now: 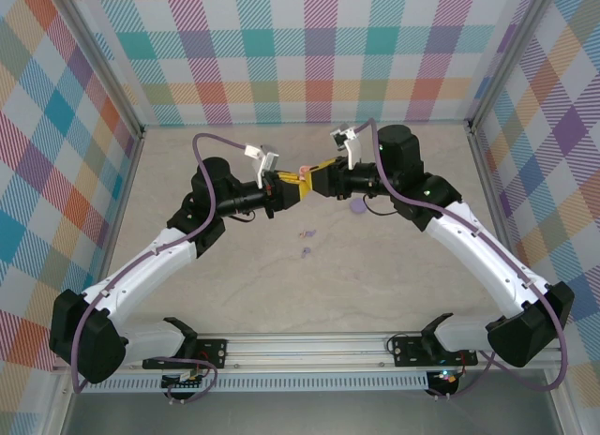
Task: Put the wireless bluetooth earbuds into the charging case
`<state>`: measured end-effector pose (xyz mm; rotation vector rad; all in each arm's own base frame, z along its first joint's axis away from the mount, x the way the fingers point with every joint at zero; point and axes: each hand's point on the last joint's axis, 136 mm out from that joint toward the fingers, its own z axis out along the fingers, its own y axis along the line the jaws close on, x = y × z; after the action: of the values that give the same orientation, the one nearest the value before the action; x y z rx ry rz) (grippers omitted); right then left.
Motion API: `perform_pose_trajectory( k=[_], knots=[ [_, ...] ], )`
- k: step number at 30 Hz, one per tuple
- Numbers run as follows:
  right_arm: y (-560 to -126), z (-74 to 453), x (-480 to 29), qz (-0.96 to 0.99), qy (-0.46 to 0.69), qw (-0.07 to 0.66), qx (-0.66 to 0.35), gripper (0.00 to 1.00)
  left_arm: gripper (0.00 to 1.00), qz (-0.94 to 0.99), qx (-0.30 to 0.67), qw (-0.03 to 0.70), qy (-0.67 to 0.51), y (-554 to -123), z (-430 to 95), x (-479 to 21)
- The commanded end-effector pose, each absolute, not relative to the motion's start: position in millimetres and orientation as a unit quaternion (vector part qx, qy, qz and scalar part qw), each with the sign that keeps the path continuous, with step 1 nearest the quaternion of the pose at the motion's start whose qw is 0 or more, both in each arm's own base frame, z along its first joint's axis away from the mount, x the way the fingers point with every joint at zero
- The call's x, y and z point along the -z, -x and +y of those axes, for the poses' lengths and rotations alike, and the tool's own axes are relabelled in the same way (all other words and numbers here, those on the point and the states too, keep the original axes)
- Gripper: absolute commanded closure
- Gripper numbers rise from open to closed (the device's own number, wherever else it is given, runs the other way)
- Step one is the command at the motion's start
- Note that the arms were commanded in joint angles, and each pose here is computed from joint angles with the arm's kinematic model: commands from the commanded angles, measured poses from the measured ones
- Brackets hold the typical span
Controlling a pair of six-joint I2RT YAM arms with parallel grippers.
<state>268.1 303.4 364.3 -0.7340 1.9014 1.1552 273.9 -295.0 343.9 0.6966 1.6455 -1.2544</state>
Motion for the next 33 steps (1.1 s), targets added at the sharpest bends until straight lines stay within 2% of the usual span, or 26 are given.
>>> perform_pose_trajectory(
  k=[1, 15, 24, 33],
  knots=[
    [-259, 308, -372, 0.740, 0.308, 0.379, -0.462, 0.67, 0.95, 0.635, 0.518, 0.490, -0.298, -270, -297, -371],
    [-266, 306, -391, 0.741, 0.291, 0.397, -0.456, 0.51, 0.96, 0.634, 0.517, 0.484, -0.312, -266, -299, -367],
    [-267, 292, -406, 0.746, 0.265, 0.426, -0.437, 0.49, 0.97, 0.634, 0.504, 0.490, -0.322, -263, -297, -365],
    [-270, 267, -388, 0.785, 0.226, 0.434, -0.380, 0.52, 0.97, 0.631, 0.479, 0.516, -0.325, -260, -288, -371]
  ],
)
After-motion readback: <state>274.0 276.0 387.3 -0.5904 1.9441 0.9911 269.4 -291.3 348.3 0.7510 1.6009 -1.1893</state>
